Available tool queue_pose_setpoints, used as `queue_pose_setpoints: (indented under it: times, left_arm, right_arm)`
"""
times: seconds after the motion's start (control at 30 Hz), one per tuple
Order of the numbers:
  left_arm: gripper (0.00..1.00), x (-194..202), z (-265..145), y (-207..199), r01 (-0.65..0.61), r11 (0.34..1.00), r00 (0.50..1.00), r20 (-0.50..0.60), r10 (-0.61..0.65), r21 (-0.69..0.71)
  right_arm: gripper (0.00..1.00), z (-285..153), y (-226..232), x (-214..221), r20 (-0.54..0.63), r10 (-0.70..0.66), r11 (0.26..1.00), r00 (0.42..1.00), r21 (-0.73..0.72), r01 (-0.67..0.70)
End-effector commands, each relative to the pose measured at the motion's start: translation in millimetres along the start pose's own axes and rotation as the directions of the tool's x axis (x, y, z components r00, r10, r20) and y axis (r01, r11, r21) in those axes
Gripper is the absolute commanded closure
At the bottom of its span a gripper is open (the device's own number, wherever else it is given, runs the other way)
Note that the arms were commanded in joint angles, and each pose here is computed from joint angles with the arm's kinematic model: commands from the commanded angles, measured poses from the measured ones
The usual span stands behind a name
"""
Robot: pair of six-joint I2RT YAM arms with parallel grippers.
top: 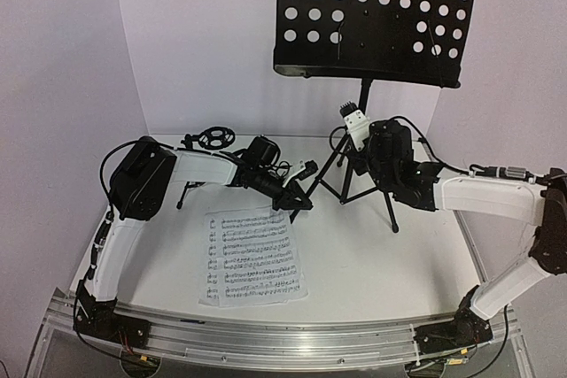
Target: Set up the instrument practice props
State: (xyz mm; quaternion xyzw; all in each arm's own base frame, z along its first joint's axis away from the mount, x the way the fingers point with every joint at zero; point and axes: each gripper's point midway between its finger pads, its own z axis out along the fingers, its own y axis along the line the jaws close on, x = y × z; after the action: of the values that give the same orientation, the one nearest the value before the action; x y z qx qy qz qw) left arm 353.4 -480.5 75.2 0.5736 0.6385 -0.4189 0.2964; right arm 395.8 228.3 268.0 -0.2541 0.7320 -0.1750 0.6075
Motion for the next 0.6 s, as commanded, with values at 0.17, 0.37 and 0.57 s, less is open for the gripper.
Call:
queue_pose_setpoints:
  times: [0.17,0.37,0.57]
  left_arm:
    - [1.00,18,6,11,0.006,1.000,0.999,-0.042,-0.007,-0.029]
    - [1.00,19,4,12,0.011,1.000,0.999,-0.039,-0.012,-0.029]
    - [1.00,20,4,13,0.010,1.000,0.999,-0.039,-0.011,-0.029]
  right_arm:
    - [1.00,-1,23,22,-0.082,0.583,0.808,0.808,-0.052,-0.588]
    - [1.00,-2,28,29,-0.110,0.756,0.645,0.645,-0.040,-0.763]
    - [1.00,-2,28,36,-0.146,0.917,0.370,0.371,-0.029,-0.928]
